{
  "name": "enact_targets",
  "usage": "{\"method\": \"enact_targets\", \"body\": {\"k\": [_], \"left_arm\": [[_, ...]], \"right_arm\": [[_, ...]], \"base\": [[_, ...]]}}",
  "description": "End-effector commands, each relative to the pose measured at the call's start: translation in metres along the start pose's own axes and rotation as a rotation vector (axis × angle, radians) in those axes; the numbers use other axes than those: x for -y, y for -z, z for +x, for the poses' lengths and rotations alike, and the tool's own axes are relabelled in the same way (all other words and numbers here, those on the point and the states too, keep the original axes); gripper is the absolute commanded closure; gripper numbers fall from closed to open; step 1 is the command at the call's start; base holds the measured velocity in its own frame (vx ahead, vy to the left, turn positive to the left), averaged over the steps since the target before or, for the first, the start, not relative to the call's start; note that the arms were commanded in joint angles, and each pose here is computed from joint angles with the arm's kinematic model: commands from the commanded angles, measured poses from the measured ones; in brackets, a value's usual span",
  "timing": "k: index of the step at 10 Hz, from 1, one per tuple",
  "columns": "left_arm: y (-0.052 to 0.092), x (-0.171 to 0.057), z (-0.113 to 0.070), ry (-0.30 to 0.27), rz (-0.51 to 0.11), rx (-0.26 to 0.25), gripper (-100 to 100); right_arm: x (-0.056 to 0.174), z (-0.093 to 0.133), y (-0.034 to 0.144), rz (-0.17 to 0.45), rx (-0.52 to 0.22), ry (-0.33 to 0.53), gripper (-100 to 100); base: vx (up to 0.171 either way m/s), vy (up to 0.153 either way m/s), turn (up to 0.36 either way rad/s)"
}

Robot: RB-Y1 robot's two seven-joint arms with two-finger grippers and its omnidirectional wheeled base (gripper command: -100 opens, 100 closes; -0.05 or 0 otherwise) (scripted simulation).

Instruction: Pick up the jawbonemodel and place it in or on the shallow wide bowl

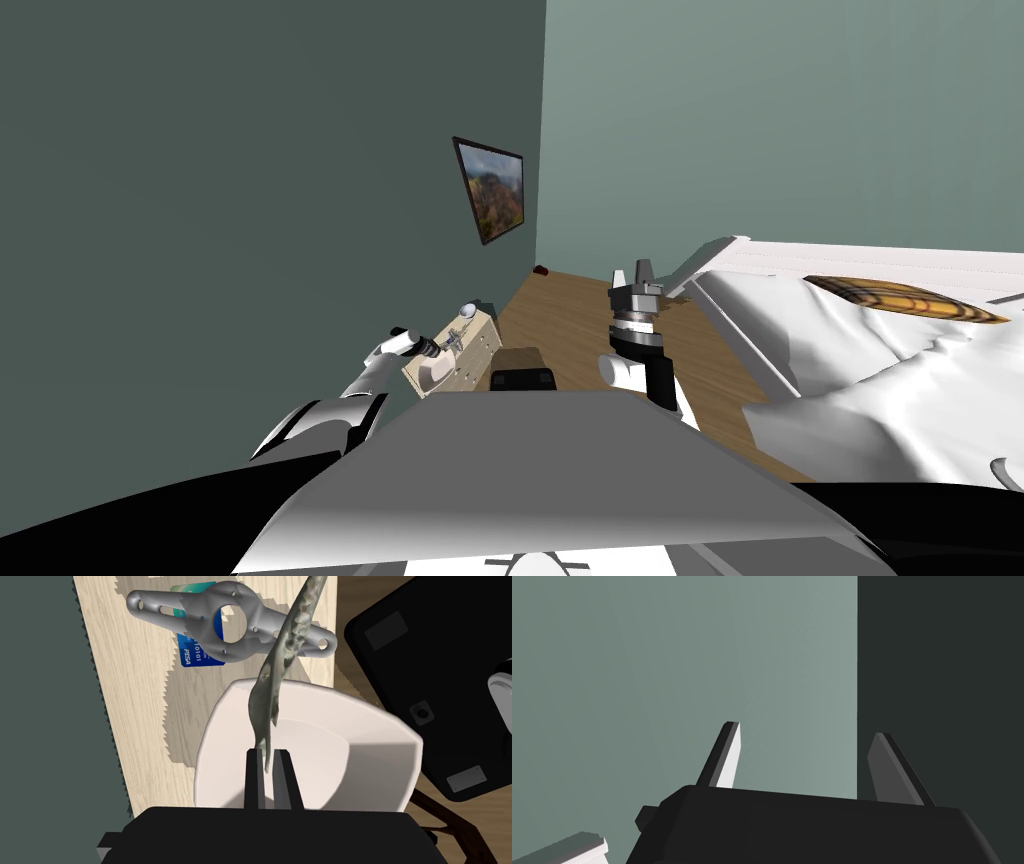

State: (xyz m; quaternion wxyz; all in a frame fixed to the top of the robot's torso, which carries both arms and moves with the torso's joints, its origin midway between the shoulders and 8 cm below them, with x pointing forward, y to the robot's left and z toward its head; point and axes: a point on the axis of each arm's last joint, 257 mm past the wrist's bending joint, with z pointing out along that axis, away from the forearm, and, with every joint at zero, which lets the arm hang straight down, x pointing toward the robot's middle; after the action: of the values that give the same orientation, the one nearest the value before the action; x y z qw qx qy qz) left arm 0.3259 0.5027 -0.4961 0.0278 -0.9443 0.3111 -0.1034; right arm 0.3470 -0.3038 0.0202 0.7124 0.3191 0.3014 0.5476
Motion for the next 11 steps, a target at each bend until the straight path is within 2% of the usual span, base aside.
{"method": "enact_targets", "body": {"k": [1, 3, 4, 8, 9, 10, 11], "left_arm": [[0.002, -0.004, -0.010, 0.000, -0.024, 0.023, 100], [0.003, -0.004, -0.008, -0.001, -0.023, 0.021, 100], [0.003, -0.005, -0.010, 0.000, -0.027, 0.025, -100], [0.003, -0.005, -0.010, 0.000, -0.027, 0.025, -100], [0.003, -0.005, -0.010, 0.000, -0.027, 0.025, 0], [0.012, 0.006, -0.017, -0.015, -0.025, 0.029, -100], [0.012, 0.007, -0.017, -0.037, -0.024, 0.027, -100]], "right_arm": [[0.000, 0.000, 0.000, 0.000, 0.000, 0.000, 0], [0.000, 0.000, 0.000, 0.000, 0.000, 0.000, 0], [0.000, 0.000, 0.000, 0.000, 0.000, 0.000, 0], [0.000, 0.000, 0.000, 0.000, 0.000, 0.000, 0], [0.000, 0.000, 0.000, 0.000, 0.000, 0.000, 0], [0.000, 0.000, 0.000, 0.000, 0.000, 0.000, 0], [0.000, 0.000, 0.000, 0.000, 0.000, 0.000, 0]], "base": [[-0.032, -0.022, -0.019], [-0.058, -0.013, 0.084], [-0.007, -0.001, -0.003], [0.000, 0.000, 0.000], [0.000, 0.000, 0.000], [0.095, -0.058, 0.276], [0.112, -0.088, 0.167]]}}
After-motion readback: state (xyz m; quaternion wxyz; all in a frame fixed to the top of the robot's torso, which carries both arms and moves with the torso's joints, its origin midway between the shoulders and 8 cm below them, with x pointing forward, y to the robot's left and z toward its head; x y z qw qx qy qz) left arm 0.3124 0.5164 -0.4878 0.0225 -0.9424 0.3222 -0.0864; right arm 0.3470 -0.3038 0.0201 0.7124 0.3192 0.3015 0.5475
